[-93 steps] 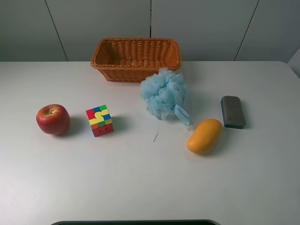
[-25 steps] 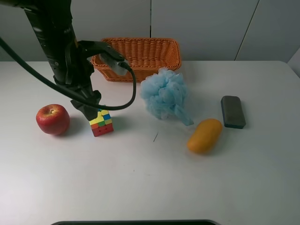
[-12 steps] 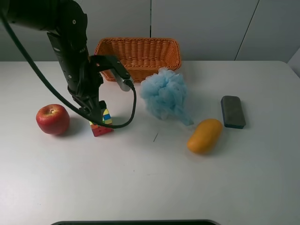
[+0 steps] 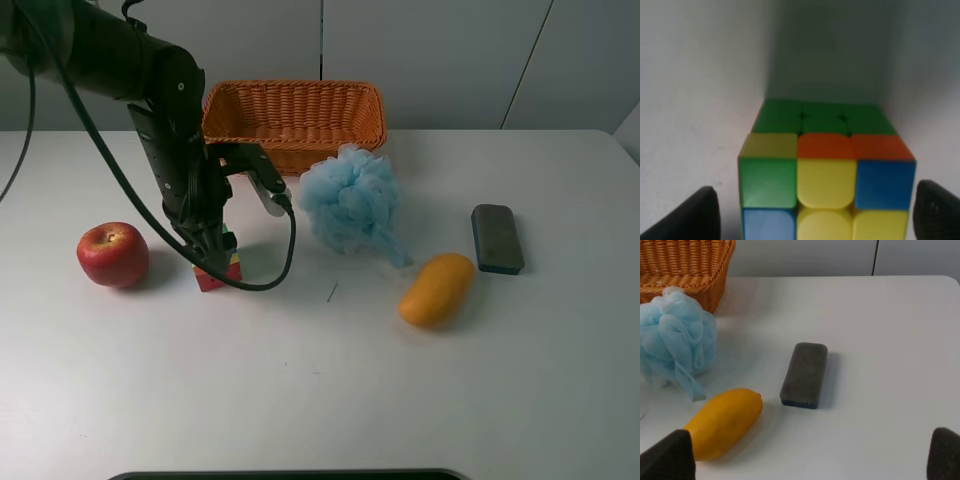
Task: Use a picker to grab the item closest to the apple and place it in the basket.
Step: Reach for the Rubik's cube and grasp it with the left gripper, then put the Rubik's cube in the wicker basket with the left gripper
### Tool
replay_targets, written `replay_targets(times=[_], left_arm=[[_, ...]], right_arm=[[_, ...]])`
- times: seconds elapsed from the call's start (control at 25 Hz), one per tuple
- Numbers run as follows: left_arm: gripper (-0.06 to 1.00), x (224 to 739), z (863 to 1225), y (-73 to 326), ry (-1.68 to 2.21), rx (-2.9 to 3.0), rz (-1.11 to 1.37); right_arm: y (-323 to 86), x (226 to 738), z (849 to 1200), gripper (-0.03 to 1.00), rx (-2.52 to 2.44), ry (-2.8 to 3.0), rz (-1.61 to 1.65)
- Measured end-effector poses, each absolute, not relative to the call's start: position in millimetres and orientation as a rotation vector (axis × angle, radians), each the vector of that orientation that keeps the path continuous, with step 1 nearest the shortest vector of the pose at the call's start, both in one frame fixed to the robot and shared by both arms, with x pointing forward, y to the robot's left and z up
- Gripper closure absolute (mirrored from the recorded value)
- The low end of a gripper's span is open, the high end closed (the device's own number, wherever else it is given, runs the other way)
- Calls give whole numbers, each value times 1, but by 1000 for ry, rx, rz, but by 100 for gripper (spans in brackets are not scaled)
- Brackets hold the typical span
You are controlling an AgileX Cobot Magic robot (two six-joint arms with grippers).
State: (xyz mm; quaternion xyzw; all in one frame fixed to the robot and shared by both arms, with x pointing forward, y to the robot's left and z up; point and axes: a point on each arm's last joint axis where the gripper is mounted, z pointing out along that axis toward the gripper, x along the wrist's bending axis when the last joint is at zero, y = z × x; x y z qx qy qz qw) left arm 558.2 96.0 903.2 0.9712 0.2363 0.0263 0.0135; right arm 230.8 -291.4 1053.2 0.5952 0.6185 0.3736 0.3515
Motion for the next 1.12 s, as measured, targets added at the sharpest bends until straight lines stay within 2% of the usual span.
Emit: replay_targets(times=[0.4,0.44,0.52,0.56,1.0,1.12], left_arm=[[21,560,882,95,734,3048,51],[24,560,882,95,736,3046,49],[37,560,882,95,735,3047,50],[39,560,882,95,735,3047,49],[39,559,884,93,764,3041,9],[39,563,903,90,782,3047,-6]], right_arm=[[-291,231,1053,27,1541,1601,967],[-291,231,1053,27,1541,1601,967],[-291,231,1053,27,1541,1601,967],[-291,231,1053,27,1541,1601,967],[-291,231,1053,27,1541,1601,967],[-291,231,1053,27,1541,1601,967]])
